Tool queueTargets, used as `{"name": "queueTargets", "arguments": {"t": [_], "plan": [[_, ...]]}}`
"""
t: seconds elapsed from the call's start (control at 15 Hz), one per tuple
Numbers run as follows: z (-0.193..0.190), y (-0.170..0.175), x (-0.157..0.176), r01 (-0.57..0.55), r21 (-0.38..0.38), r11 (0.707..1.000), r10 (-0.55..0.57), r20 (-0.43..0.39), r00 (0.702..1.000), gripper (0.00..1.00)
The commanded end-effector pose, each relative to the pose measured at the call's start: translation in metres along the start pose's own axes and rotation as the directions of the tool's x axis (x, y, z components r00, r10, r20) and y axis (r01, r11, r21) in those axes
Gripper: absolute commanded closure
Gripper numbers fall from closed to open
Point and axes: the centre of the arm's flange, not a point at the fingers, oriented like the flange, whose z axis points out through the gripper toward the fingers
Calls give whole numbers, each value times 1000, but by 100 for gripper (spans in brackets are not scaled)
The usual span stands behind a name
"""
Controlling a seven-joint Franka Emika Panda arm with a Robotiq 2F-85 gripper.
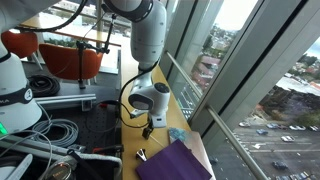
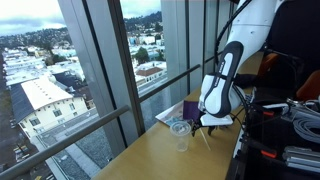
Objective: Put the straw into the cup
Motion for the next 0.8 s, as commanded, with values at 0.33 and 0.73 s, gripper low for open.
{"name": "queueTargets", "arguments": {"t": [0.33,0.73], "plan": [[17,-8,7,-63,-7,998,63,11,998,46],[15,-25,2,-51,6,999,51,0,999,92]]}}
